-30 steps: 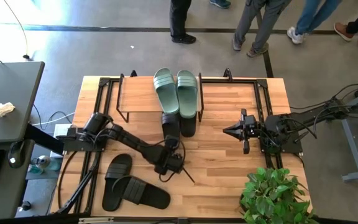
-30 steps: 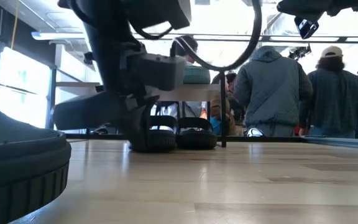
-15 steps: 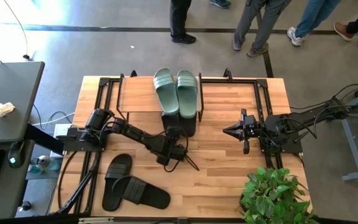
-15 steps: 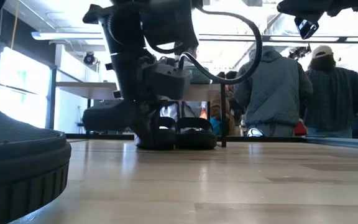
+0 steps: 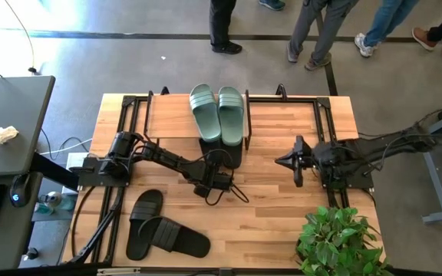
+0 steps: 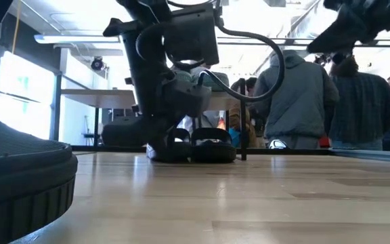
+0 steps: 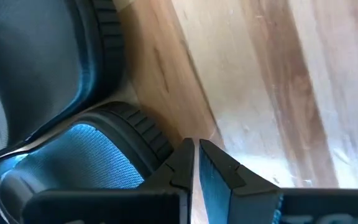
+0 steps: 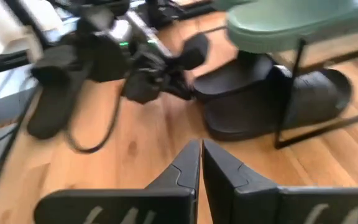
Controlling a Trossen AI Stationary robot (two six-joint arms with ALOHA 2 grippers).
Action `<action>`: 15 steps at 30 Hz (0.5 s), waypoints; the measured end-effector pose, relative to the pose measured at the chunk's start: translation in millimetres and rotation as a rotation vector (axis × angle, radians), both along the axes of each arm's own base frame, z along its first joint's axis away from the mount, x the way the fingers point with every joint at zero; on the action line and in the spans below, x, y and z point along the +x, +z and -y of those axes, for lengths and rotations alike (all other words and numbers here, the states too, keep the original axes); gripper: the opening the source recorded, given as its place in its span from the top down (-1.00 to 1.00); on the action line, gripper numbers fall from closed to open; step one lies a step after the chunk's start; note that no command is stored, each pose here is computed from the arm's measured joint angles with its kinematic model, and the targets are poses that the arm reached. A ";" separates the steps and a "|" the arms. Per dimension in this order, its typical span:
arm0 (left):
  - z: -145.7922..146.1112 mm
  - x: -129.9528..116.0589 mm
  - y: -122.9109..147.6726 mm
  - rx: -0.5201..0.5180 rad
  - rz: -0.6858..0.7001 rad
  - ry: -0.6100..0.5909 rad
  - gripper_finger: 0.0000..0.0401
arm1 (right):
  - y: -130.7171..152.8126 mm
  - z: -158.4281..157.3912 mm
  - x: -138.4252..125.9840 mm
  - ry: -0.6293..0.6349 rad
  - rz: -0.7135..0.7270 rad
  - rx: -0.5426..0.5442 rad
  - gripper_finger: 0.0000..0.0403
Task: Pick and place slides into the shelf
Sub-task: Put the black slide under the shelf, then adjust the black slides under the shelf
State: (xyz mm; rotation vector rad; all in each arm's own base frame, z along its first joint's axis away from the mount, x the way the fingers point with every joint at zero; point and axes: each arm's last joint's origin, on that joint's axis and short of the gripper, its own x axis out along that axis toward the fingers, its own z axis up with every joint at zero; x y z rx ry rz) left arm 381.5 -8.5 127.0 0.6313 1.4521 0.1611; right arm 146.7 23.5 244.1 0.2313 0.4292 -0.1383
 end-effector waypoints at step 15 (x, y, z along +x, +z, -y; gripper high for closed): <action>-0.4 2.2 0.7 0.018 0.013 -0.020 0.93 | -62.5 31.7 68.6 -0.069 -0.175 0.076 0.96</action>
